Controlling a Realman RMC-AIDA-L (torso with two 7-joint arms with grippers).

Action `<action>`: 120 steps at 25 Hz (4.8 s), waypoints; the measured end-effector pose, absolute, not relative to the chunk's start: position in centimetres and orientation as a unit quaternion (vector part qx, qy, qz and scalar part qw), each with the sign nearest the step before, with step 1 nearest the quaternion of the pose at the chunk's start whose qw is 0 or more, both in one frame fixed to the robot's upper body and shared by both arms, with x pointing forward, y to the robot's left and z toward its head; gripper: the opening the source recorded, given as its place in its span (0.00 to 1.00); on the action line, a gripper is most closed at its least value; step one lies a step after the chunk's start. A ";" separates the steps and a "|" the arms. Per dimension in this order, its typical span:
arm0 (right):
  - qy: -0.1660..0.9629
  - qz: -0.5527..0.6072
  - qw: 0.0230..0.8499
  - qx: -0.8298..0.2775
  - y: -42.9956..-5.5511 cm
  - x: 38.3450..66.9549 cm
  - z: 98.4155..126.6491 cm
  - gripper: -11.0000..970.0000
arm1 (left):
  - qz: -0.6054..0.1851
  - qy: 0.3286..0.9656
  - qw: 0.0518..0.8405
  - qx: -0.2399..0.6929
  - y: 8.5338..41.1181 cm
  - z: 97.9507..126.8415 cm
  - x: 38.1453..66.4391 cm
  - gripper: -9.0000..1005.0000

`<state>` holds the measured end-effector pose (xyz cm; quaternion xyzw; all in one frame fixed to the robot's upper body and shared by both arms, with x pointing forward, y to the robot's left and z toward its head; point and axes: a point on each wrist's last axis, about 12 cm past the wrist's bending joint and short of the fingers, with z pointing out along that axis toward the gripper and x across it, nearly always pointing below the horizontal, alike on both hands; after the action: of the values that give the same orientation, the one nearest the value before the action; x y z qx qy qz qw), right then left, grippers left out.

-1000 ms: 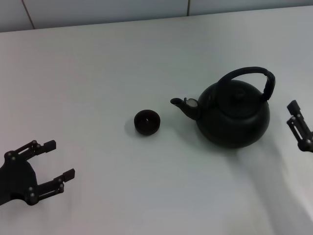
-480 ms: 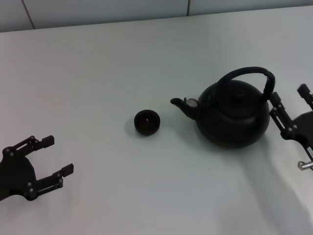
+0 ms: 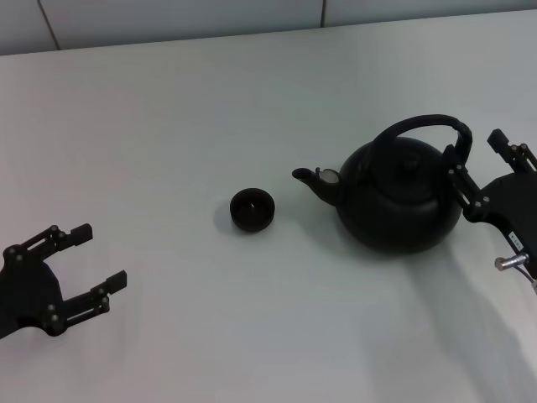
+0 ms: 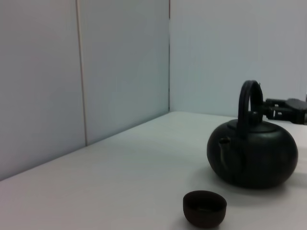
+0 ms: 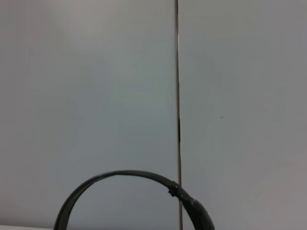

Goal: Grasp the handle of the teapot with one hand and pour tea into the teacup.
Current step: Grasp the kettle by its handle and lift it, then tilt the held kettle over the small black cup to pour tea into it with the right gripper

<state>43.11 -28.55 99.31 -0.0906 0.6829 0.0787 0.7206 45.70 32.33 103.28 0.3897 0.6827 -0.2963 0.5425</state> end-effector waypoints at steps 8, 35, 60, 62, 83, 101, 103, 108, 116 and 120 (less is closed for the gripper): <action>0.683 0.078 0.720 -0.094 -28.6 43.5 99.4 0.62 | -0.297 0.681 0.548 0.384 32.3 103.3 45.8 0.80; 0.672 0.089 0.729 -0.097 -28.1 45.2 100.1 0.10 | -0.300 0.682 0.555 0.371 32.2 103.2 45.5 0.80; 0.656 0.133 0.733 -0.118 -28.7 53.9 103.9 0.10 | -0.303 0.679 0.557 0.371 31.9 103.2 45.7 0.80; 0.658 0.145 0.728 -0.127 -28.8 54.4 104.2 0.10 | -0.303 0.679 0.558 0.370 31.9 103.2 45.7 0.80; 0.667 0.207 0.668 -0.258 -27.2 58.3 107.0 0.10 | -0.303 0.675 0.565 0.366 31.8 103.2 45.7 0.80; 0.614 0.135 0.671 -0.394 -26.5 59.1 108.1 0.10 | -0.302 0.672 0.568 0.367 31.6 103.3 46.0 0.80; 0.608 0.128 0.672 -0.403 -26.5 59.2 108.2 0.10 | -0.301 0.671 0.570 0.366 31.6 103.4 46.1 0.80; 0.593 0.116 0.668 -0.434 -26.1 59.4 108.5 0.10 | -0.302 0.671 0.572 0.362 31.6 103.4 46.1 0.80; 0.580 0.104 0.664 -0.460 -26.0 60.0 109.1 0.10 | -0.302 0.671 0.573 0.362 31.6 103.4 46.1 0.80; 0.573 0.099 0.659 -0.477 -25.9 60.2 109.4 0.10 | -0.302 0.670 0.573 0.362 31.6 103.4 46.2 0.80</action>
<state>60.19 -25.88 109.42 -0.4765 0.5730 0.0989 0.6594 46.16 31.61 103.43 0.3623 0.6702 -0.3022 0.5729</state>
